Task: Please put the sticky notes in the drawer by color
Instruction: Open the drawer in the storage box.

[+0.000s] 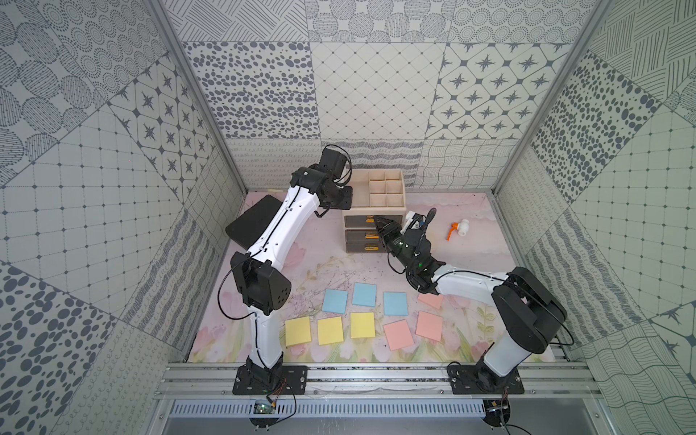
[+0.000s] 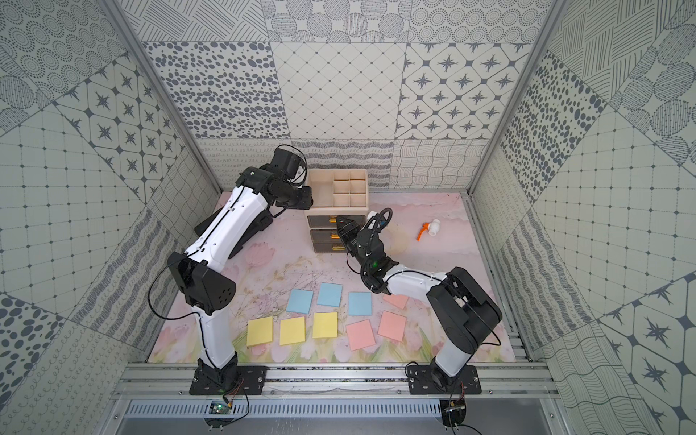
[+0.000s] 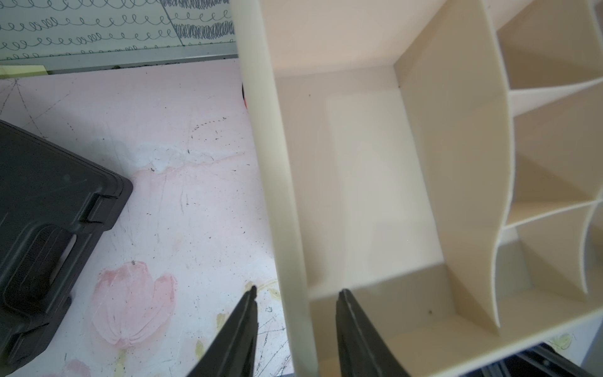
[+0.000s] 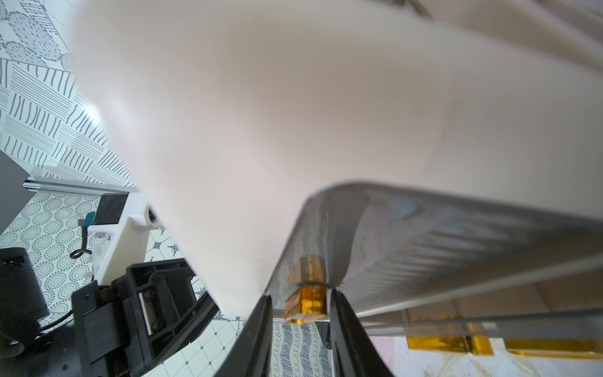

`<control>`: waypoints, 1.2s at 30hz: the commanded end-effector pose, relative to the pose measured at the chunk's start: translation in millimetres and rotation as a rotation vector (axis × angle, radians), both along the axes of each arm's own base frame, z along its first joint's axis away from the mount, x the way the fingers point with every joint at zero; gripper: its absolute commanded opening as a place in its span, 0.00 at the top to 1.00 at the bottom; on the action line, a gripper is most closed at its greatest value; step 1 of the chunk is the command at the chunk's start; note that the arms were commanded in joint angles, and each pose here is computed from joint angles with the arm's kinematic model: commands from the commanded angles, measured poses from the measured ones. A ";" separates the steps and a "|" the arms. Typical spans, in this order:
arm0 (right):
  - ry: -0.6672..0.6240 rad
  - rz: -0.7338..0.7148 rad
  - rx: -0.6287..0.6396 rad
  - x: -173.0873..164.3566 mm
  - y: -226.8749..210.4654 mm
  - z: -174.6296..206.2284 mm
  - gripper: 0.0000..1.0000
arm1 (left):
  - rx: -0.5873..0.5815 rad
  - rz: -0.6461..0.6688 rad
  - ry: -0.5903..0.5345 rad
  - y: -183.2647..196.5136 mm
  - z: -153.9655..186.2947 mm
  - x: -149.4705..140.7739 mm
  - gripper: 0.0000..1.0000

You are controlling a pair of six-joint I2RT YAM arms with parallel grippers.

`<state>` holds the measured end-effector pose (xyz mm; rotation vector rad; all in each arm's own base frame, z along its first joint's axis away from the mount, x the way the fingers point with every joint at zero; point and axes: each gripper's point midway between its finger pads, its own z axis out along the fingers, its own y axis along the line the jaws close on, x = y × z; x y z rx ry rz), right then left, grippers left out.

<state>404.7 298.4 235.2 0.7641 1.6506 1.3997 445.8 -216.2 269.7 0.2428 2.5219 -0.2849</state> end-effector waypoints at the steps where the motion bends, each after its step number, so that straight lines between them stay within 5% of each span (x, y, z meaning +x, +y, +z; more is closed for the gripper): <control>1: -0.052 -0.035 0.068 9.6 -2.4 20.0 0.69 | 0.002 -0.030 0.025 -3.8 -5.8 -4.6 0.57; 12: -0.048 -0.036 0.064 9.0 -2.0 20.8 0.85 | 0.001 -0.033 0.027 -5.5 -6.5 -5.3 0.57; 21: -0.082 -0.044 0.074 0.7 -1.9 31.5 0.87 | 0.000 -0.023 0.029 -5.7 -6.8 -4.5 0.61; 30: -0.082 -0.035 0.094 -10.8 1.3 27.4 0.86 | 0.016 -0.005 0.039 -5.2 -2.2 -1.1 0.99; 36: -0.075 -0.032 0.127 -12.1 3.5 20.5 0.85 | 0.069 0.016 0.045 -6.0 -3.5 -1.5 1.00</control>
